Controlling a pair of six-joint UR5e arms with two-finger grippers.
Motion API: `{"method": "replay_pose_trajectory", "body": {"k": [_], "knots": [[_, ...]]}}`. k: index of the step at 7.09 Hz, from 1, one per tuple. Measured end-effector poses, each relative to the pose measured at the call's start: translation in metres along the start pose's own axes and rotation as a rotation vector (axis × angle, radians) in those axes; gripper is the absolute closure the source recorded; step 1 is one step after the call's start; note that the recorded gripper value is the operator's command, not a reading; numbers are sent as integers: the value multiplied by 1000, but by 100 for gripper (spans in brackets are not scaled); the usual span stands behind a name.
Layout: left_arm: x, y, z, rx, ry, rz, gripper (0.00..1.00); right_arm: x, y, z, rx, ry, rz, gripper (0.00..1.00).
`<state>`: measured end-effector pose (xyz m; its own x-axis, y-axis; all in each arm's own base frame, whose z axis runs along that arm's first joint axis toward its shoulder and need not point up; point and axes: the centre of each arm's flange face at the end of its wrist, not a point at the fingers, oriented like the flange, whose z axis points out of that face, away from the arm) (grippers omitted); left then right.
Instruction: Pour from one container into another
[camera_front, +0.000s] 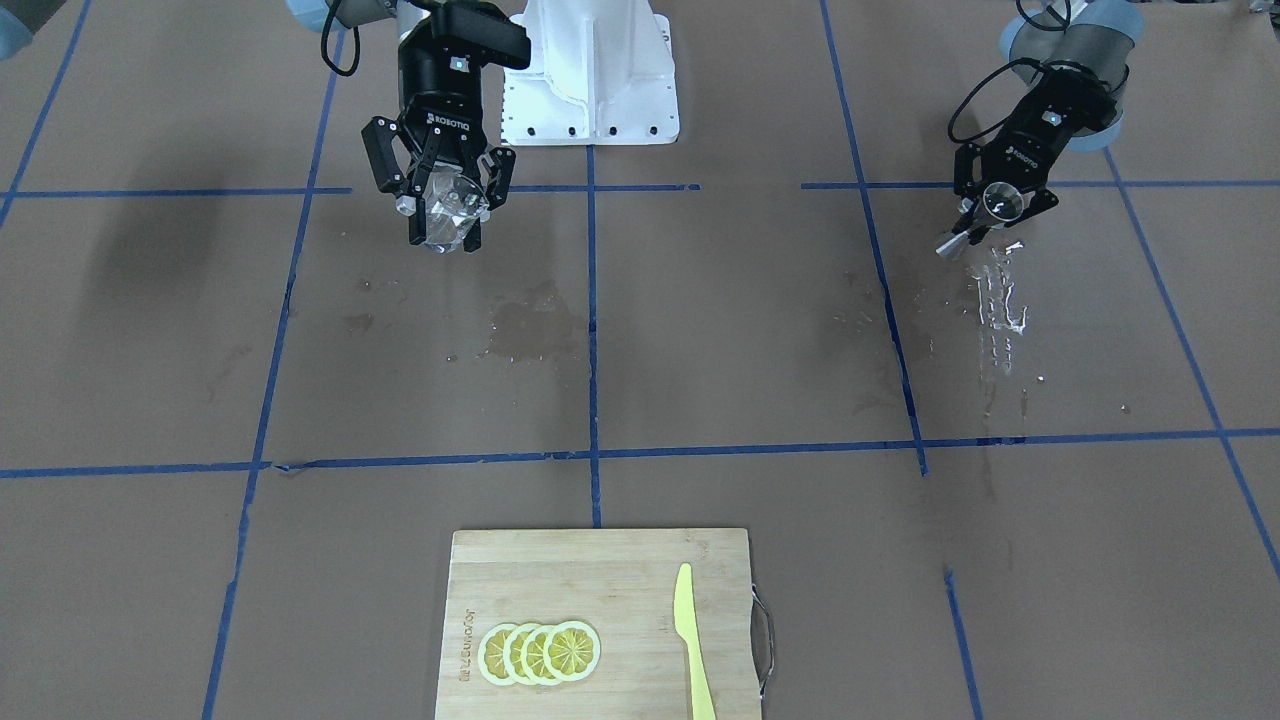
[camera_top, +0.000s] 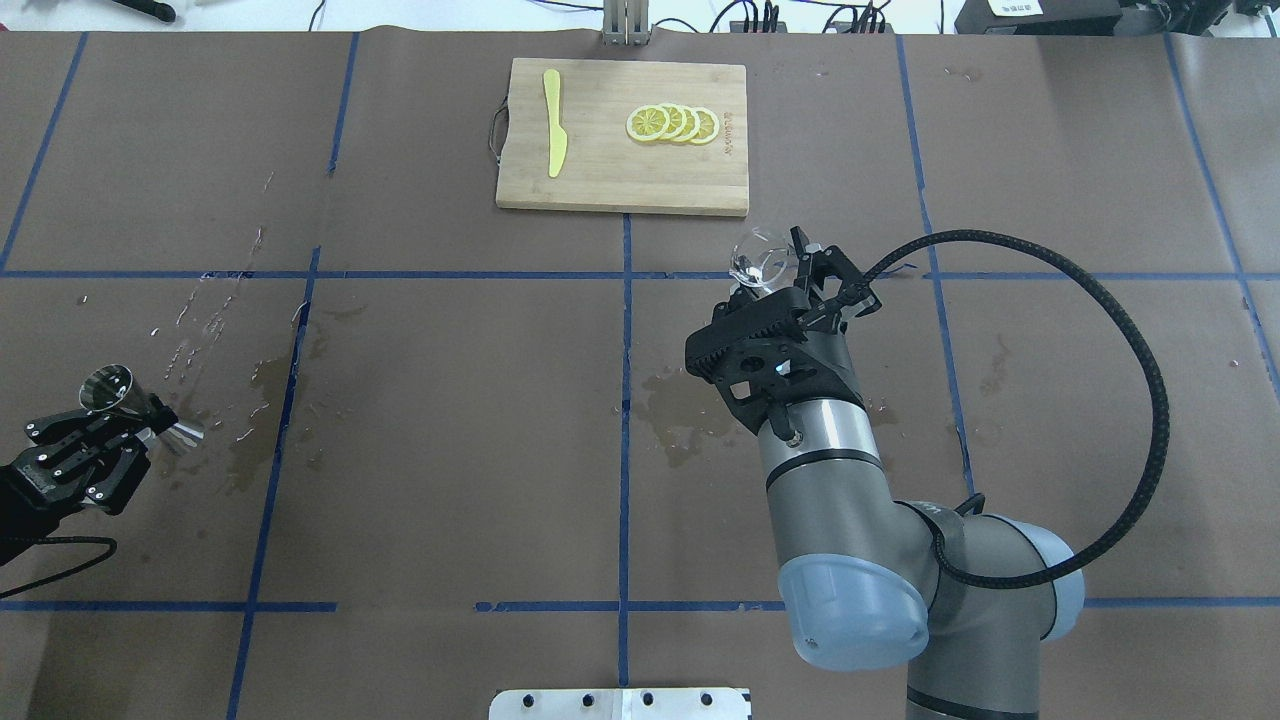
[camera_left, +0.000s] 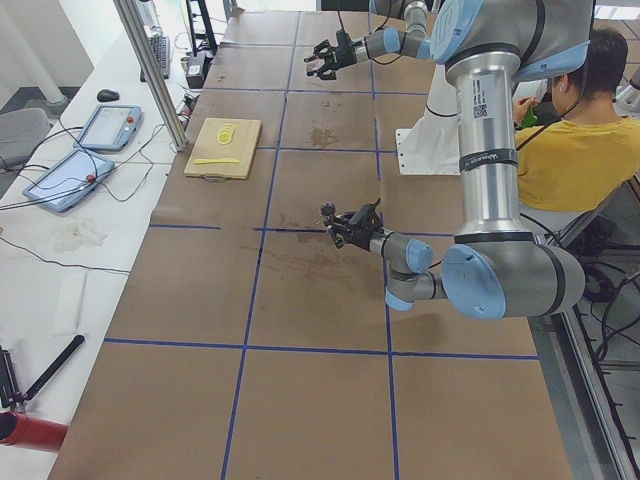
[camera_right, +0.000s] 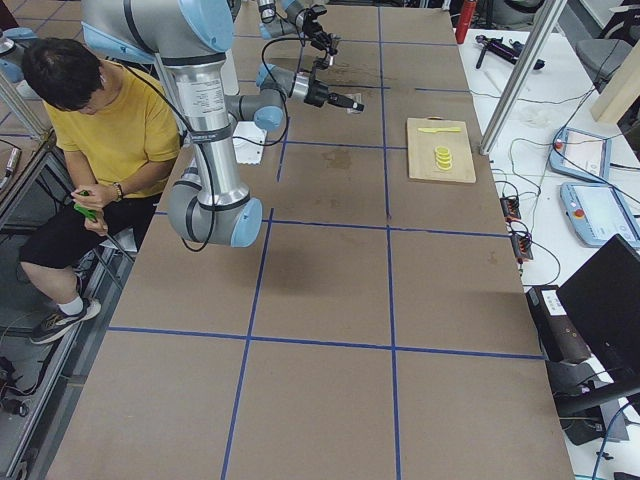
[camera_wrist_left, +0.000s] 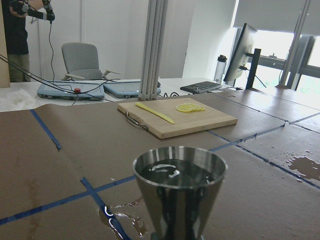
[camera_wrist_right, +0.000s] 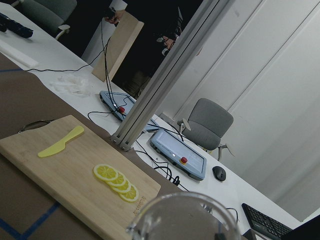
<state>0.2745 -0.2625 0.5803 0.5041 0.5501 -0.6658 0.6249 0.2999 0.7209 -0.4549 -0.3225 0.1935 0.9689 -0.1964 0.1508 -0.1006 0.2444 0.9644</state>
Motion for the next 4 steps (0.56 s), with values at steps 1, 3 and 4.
{"method": "replay_pose_trajectory", "body": {"k": [1,3,4], "knots": [[1,3,0,27,-51,-2,100,0,0,0,0,0,0,100],[12,14,2,48,-95,-10,100,0,0,0,0,0,1,100],[17,18,4,48,-95,-15,100,1,-1,0,1,0,1,100]]}}
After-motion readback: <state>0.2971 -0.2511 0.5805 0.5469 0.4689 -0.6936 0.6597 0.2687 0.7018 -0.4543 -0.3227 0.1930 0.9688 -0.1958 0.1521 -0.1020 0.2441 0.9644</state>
